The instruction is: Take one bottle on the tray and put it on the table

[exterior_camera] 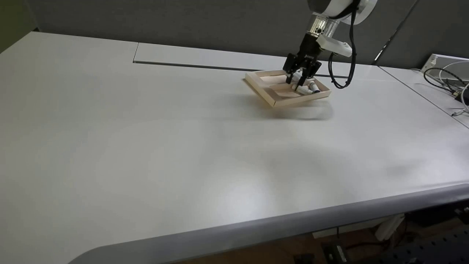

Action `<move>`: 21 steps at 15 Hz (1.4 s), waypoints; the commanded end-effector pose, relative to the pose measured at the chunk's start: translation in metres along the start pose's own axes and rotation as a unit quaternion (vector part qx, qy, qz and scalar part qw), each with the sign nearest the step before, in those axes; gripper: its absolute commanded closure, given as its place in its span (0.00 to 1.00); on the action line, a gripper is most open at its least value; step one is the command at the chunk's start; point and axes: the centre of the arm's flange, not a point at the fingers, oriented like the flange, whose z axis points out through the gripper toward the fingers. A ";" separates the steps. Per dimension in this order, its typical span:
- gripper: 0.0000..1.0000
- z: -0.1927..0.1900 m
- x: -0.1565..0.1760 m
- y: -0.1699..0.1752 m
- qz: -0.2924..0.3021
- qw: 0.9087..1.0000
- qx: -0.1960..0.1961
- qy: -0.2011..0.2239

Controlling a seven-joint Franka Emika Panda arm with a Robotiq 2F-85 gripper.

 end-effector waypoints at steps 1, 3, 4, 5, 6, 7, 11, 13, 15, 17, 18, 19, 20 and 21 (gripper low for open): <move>0.08 -0.002 -0.004 0.005 0.005 1.000 0.008 0.000; 0.00 -0.004 -0.005 0.005 -0.001 1.000 0.011 0.001; 0.00 -0.006 -0.007 0.005 -0.008 1.000 0.015 0.002; 0.00 -0.007 -0.008 0.004 -0.017 1.000 0.017 0.004; 0.00 -0.008 -0.009 0.002 -0.025 0.999 0.020 0.006; 0.00 -0.009 -0.010 0.001 -0.034 0.999 0.022 0.008; 0.00 -0.011 -0.016 -0.004 -0.083 0.996 0.029 0.011; 0.00 -0.010 -0.018 -0.003 -0.114 0.993 0.021 0.013; 0.00 -0.008 -0.020 -0.001 -0.137 0.990 0.012 0.015; 0.00 -0.005 -0.020 0.000 -0.151 0.988 0.006 0.017; 0.00 -0.002 -0.021 0.001 -0.159 0.987 0.003 0.017; 0.25 0.000 -0.021 0.002 -0.164 0.986 0.001 0.015; 0.27 0.002 -0.022 0.003 -0.167 0.986 -0.002 0.014; 0.33 0.004 -0.022 0.003 -0.169 0.985 -0.003 0.012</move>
